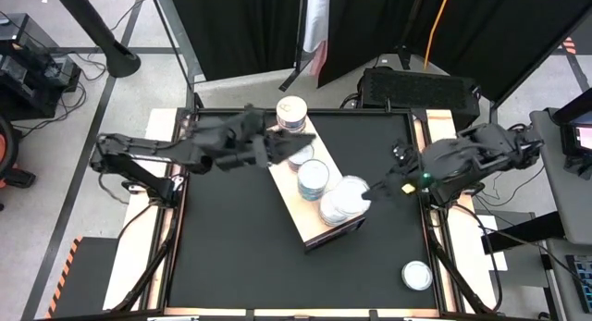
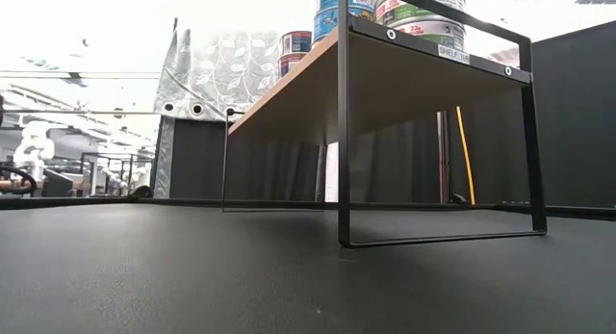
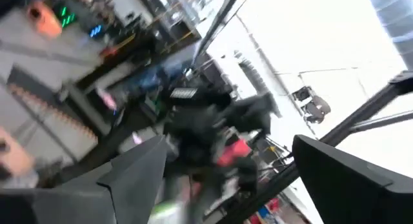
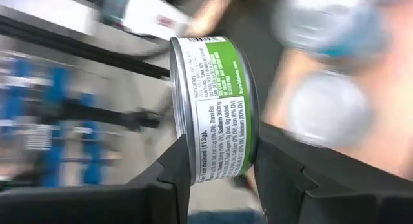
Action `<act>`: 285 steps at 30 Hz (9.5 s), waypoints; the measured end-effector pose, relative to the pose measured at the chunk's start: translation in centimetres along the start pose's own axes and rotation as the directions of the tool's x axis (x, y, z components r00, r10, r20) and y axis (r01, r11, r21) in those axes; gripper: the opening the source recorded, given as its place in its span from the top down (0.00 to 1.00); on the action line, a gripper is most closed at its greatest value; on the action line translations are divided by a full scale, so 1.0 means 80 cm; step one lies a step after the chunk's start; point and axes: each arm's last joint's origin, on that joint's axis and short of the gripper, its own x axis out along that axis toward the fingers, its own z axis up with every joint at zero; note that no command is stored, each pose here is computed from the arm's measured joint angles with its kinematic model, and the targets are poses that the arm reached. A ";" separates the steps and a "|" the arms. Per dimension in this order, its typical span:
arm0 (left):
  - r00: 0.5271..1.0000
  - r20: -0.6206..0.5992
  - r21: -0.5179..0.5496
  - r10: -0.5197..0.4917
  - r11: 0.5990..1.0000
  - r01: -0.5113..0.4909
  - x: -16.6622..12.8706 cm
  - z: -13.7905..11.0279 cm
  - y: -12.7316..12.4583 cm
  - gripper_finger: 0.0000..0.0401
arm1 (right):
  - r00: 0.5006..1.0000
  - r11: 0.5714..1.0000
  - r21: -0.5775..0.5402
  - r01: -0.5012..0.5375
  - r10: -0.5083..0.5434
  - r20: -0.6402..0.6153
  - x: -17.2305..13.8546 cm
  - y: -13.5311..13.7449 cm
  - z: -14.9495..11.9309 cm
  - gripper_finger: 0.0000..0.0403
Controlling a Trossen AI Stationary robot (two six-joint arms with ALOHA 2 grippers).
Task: Stack canned seafood by type on shelf
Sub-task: Stack the green tuna can on top of the stacked green tuna can on the shelf
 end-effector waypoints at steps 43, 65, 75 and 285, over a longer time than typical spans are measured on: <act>0.996 0.036 0.129 0.077 0.988 -0.081 -0.051 0.050 -0.027 0.16 | 0.981 0.991 -0.048 0.127 -0.119 0.150 0.002 -0.052 -0.018 0.68; 0.991 0.090 0.164 0.095 0.980 -0.109 -0.055 0.070 -0.020 0.16 | 0.970 0.961 0.228 -0.159 0.108 0.219 0.109 -0.120 -0.066 0.64; 0.992 0.088 0.165 0.093 0.980 -0.107 -0.055 0.072 -0.020 0.16 | 0.985 0.979 0.195 -0.054 0.020 0.172 0.110 -0.131 -0.069 0.32; 0.966 -0.201 0.194 0.160 0.974 -0.121 -0.083 0.075 -0.009 0.16 | 0.552 0.642 -0.209 0.737 -0.751 -0.361 0.173 -0.197 -0.257 0.69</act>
